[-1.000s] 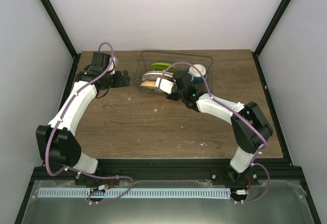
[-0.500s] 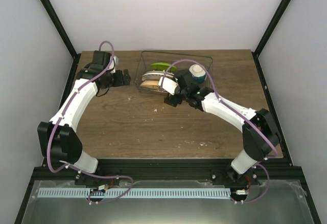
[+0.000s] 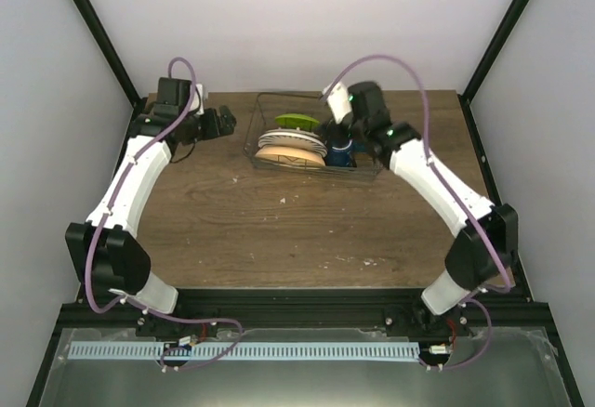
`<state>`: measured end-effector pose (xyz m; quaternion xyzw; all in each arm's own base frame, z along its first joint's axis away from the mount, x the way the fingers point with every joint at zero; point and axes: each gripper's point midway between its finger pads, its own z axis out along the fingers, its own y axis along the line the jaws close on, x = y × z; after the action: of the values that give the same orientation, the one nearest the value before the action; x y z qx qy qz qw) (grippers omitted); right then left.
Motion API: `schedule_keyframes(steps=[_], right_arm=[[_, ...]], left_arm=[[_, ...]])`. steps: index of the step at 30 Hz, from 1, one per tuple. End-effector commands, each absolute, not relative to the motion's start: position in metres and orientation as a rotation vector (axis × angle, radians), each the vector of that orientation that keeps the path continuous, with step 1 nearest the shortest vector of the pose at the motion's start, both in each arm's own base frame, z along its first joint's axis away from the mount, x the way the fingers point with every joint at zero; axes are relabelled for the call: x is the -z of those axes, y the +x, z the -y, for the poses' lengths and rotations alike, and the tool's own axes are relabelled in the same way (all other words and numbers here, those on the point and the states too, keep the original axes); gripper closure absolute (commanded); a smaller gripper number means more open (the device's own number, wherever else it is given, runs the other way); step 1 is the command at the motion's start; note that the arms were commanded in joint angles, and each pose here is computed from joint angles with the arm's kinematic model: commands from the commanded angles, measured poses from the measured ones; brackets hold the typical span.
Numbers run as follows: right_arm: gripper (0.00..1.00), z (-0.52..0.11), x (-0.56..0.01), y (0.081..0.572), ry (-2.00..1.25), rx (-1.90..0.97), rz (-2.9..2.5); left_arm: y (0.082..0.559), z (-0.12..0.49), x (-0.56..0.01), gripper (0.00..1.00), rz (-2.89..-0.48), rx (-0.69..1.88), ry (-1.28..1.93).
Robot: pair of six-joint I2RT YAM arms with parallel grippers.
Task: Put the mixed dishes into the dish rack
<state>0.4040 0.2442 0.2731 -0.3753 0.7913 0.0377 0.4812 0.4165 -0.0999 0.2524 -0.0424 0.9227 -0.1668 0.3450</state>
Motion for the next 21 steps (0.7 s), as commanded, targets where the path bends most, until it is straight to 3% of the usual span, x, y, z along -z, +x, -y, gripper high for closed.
schedule_keyframes(steps=[1,8,15,21], right_arm=[[0.00,-0.187,-0.288,0.462,-0.540,-0.156,-2.076],[0.00,-0.045,-0.270,0.533,-0.025,-0.147,-2.253],[0.00,0.054,-0.207,0.522,0.283,-0.049,-2.356],[0.00,0.080,-0.171,0.508,0.368,-0.021,-2.403]], left_arm=[[0.442,0.090,-0.282,0.00,-2.292,0.549,-0.154],[0.466,0.037,-0.284,0.00,-2.267,0.483,-0.262],[0.470,0.005,-0.267,0.00,-2.299,0.284,-0.320],[0.469,-0.005,-0.259,0.00,-2.290,0.202,-0.316]])
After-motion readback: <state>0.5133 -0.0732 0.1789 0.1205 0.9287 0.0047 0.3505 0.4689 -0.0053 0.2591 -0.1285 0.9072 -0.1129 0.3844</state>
